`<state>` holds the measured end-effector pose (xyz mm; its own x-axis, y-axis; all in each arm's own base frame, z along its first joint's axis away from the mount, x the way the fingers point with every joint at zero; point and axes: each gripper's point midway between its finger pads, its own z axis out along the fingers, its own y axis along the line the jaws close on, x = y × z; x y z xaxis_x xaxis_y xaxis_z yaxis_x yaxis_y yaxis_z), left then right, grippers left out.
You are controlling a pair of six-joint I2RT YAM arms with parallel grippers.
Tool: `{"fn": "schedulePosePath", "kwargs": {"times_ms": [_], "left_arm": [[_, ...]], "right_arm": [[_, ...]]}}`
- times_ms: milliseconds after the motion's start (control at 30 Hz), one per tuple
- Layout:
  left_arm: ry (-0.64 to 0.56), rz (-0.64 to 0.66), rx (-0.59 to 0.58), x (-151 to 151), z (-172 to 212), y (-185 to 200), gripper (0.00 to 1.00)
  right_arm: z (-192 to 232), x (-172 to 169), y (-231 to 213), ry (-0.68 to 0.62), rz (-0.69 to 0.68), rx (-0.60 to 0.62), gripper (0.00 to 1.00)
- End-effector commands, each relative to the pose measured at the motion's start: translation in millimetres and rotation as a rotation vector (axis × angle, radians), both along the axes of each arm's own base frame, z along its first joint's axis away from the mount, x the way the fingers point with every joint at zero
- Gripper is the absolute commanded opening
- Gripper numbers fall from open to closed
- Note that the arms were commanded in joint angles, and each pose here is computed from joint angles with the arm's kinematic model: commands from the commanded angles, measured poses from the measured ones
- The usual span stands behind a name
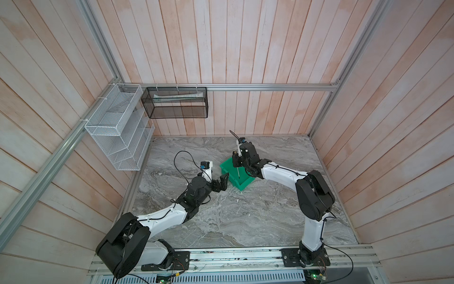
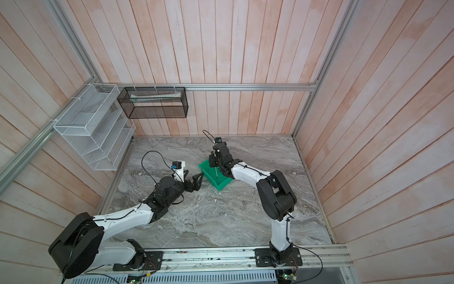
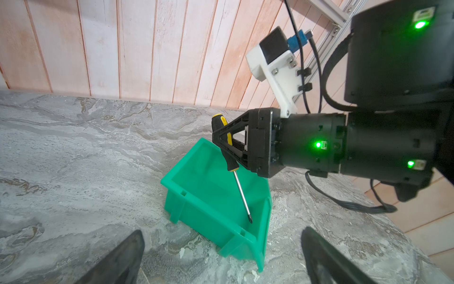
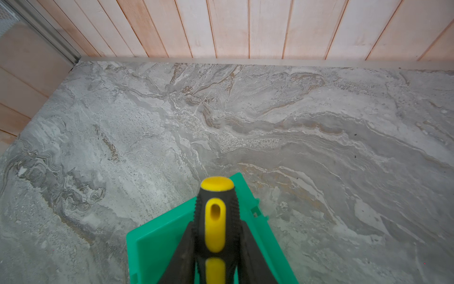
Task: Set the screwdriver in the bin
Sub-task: 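Lift the screwdriver upright with the right gripper and carry it over the green bin, then lower the screwdriver tip-first into the green bin with the right gripper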
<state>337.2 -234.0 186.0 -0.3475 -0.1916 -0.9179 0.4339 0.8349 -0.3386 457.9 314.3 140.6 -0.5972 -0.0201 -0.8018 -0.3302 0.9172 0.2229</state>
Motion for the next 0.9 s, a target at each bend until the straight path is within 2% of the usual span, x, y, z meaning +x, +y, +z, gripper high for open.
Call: {"fn": "schedulePosePath", "kwargs": {"times_ms": [0, 867], "left_arm": [[-0.004, -0.007, -0.021, -1, 1, 0, 1.00], [-0.015, -0.010, -0.032, -3, 6, 1, 1.00]], "right_arm": [[-2, 4, 3, -0.014, -0.024, 0.008, 0.14], [-57, -13, -1, 0.114, -0.042, -0.023, 0.16]]}}
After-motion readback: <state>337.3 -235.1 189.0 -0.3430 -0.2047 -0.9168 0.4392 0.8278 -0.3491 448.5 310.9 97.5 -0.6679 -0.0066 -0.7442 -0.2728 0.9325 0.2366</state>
